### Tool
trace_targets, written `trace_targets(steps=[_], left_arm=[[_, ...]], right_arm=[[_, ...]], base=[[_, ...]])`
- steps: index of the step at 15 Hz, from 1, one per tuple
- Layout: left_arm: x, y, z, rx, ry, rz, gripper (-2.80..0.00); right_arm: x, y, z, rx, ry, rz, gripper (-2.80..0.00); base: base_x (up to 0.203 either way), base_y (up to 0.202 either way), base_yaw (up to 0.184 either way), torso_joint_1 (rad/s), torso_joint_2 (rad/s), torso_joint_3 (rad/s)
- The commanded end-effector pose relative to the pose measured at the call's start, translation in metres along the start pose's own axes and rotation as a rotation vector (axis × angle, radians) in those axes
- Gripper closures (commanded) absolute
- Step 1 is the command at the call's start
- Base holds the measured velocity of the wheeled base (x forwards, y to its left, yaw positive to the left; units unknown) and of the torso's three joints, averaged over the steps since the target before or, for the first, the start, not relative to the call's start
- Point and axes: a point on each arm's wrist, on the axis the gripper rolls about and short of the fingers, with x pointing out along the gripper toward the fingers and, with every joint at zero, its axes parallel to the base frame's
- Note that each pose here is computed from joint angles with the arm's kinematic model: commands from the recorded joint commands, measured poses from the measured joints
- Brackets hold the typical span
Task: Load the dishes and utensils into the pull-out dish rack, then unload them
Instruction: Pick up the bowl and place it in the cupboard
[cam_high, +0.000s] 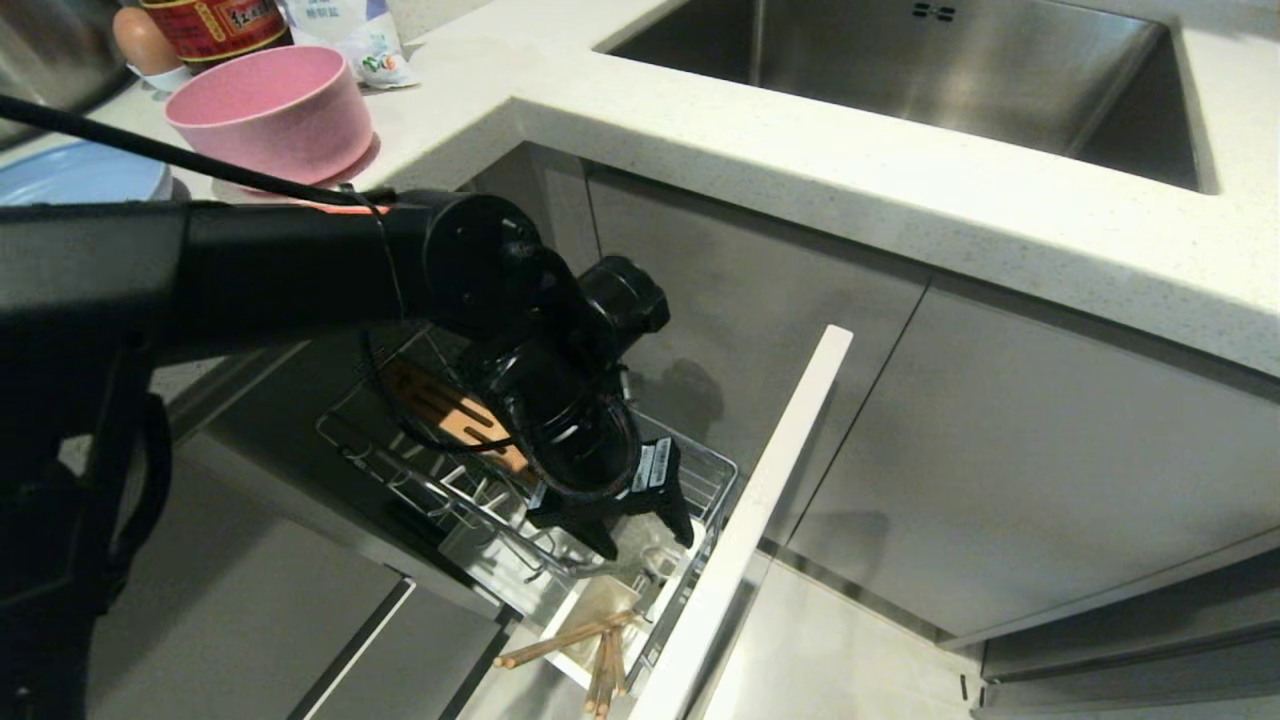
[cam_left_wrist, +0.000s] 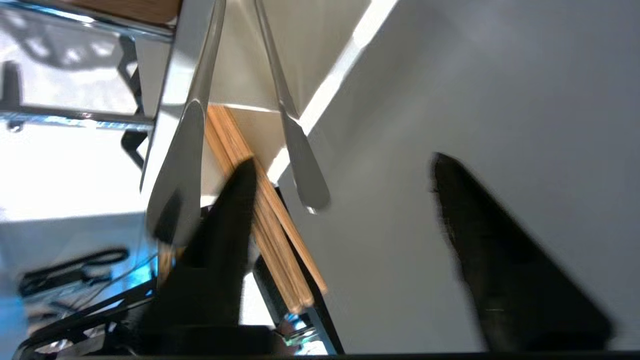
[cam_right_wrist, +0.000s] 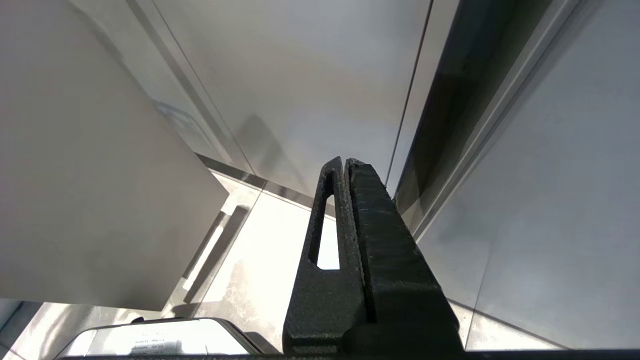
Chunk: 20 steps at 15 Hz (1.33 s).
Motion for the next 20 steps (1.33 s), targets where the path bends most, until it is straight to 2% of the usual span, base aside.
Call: trace_targets(steps=[1, 5, 7, 13, 18, 20], left_arm=[[-0.021, -0.001, -0.008, 0.0, -0.045, -0.021, 0.0], [-0.057, 0.0, -0.022, 0.009, -0.123, -0.061, 0.0], [-0.086, 0.002, -0.036, 0.01, -0.2, -0.079, 0.0], [-0.17, 0.019, -0.087, -0.006, -0.524, -0.052, 0.0], [-0.221, 0.042, -0.111, -0.092, -0.834, 0.017, 0.0], [-0.233, 0.049, -0.117, -0.063, -0.906, 0.054, 0.0]], right_arm=[[0.0, 0.0, 0.0, 0.001, -0.004, 0.0, 0.0], [0.0, 0.0, 0.0, 0.001, -0.005, 0.001, 0.0], [0.0, 0.0, 0.0, 0.001, -0.004, -0.001, 0.0], [0.0, 0.0, 0.0, 0.001, -0.005, 0.0, 0.0], [0.0, 0.0, 0.0, 0.001, -0.005, 0.001, 0.0], [0.0, 0.0, 0.0, 0.001, -0.004, 0.0, 0.0]], base=[[0.0, 0.0, 0.0, 0.0, 0.0, 0.0], [0.0, 0.0, 0.0, 0.0, 0.0, 0.0], [0.0, 0.0, 0.0, 0.0, 0.0, 0.0], [0.0, 0.0, 0.0, 0.0, 0.0, 0.0], [0.0, 0.0, 0.0, 0.0, 0.0, 0.0], [0.0, 0.0, 0.0, 0.0, 0.0, 0.0]])
